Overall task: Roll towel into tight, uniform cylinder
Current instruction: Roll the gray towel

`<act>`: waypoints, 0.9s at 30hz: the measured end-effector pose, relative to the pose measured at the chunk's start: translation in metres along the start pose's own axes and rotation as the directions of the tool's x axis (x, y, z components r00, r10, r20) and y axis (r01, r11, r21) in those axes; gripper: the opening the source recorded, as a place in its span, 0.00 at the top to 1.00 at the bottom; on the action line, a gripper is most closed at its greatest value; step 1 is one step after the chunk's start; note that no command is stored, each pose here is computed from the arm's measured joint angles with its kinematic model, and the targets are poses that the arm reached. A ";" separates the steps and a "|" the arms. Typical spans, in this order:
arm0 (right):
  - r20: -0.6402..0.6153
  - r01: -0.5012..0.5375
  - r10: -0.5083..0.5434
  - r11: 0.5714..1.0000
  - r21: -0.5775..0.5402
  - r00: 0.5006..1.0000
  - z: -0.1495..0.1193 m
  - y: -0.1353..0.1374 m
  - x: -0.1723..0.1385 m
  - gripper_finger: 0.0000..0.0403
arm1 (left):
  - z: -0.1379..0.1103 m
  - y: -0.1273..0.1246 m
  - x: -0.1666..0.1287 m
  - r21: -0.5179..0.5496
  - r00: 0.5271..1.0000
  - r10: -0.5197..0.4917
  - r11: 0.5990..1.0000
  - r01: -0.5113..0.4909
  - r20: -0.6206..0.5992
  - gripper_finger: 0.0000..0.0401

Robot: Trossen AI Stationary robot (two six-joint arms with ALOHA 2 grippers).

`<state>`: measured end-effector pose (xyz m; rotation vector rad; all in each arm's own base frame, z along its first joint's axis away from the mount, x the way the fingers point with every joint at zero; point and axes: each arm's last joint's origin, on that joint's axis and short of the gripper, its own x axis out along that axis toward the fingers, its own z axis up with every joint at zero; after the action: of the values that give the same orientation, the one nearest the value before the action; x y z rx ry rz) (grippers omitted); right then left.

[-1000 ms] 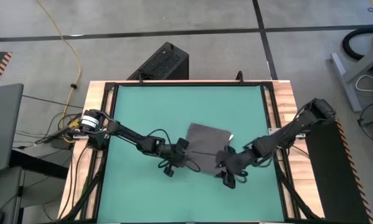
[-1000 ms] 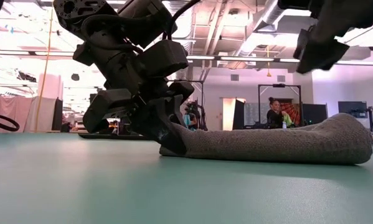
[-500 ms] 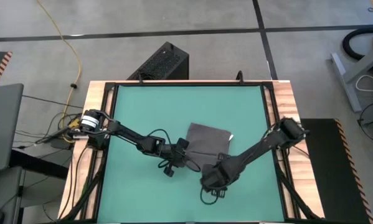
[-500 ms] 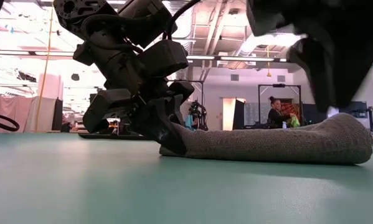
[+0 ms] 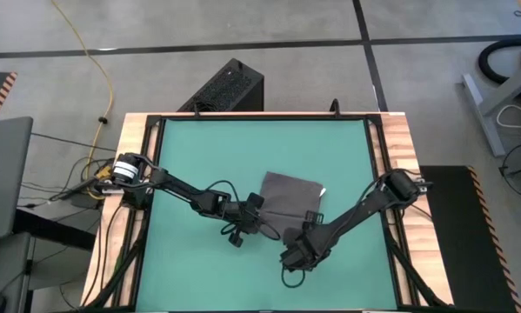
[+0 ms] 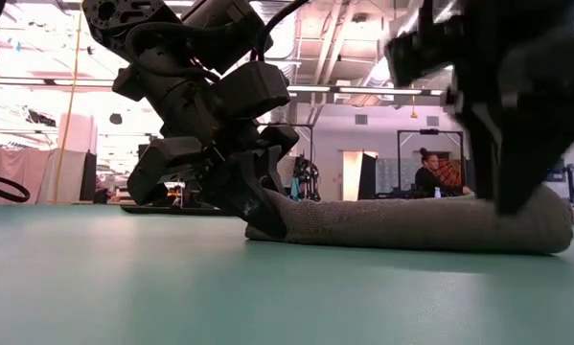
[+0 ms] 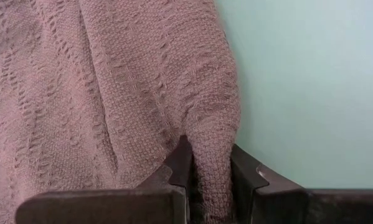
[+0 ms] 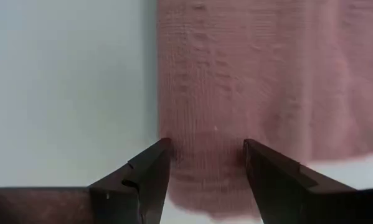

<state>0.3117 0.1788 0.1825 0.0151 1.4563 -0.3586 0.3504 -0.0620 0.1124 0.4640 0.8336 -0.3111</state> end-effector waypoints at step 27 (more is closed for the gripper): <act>0.128 -0.491 0.484 0.871 0.020 0.865 -0.010 -0.001 0.021 0.93 | -0.025 0.017 -0.008 -0.271 0.733 -0.644 0.682 0.679 0.218 0.92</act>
<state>0.3032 0.1757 0.1606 0.3947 1.2702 0.0208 0.3370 -0.0338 0.1084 -0.2066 0.9102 -0.8503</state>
